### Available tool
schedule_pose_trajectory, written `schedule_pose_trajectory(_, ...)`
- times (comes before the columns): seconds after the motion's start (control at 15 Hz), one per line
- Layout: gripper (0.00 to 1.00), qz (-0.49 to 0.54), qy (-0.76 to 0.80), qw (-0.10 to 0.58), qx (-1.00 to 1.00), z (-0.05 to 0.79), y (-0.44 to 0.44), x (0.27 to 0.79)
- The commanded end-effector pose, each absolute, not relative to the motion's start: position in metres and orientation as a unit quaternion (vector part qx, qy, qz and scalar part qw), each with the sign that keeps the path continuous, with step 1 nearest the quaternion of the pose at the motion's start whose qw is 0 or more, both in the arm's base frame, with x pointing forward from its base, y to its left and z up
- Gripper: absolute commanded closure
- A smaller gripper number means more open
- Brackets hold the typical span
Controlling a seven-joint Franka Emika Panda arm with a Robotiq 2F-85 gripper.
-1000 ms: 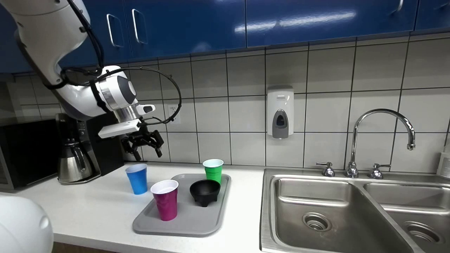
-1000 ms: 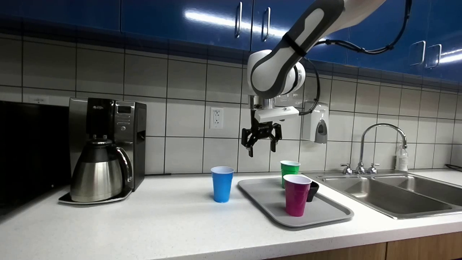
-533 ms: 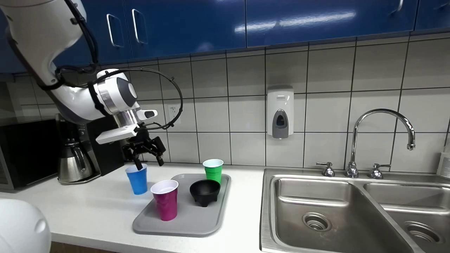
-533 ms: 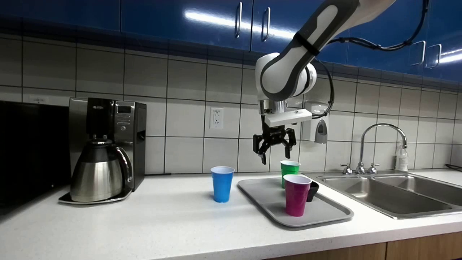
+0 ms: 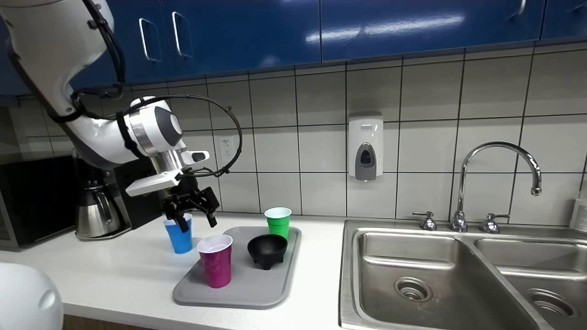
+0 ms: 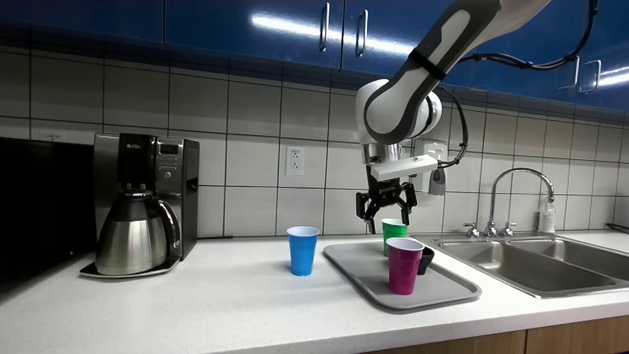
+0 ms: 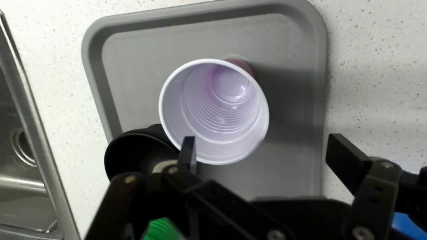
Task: Remove the blue, purple and green cups from the tray
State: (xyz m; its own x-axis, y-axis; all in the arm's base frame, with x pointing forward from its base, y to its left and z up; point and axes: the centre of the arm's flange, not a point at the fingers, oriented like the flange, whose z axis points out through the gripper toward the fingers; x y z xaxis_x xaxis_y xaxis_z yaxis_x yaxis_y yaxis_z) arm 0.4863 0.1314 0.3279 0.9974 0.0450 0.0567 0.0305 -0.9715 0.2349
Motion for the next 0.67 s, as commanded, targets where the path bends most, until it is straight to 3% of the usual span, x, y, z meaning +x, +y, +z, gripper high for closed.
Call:
schedule_pose_trajectory(0.0,0.00,0.028,0.008,0.121,0.992,0.327,0.130,0.475)
schedule_pose_trajectory(0.6,0.00,0.016,-0.011,0.109,0.994,0.306,0.127,0.474)
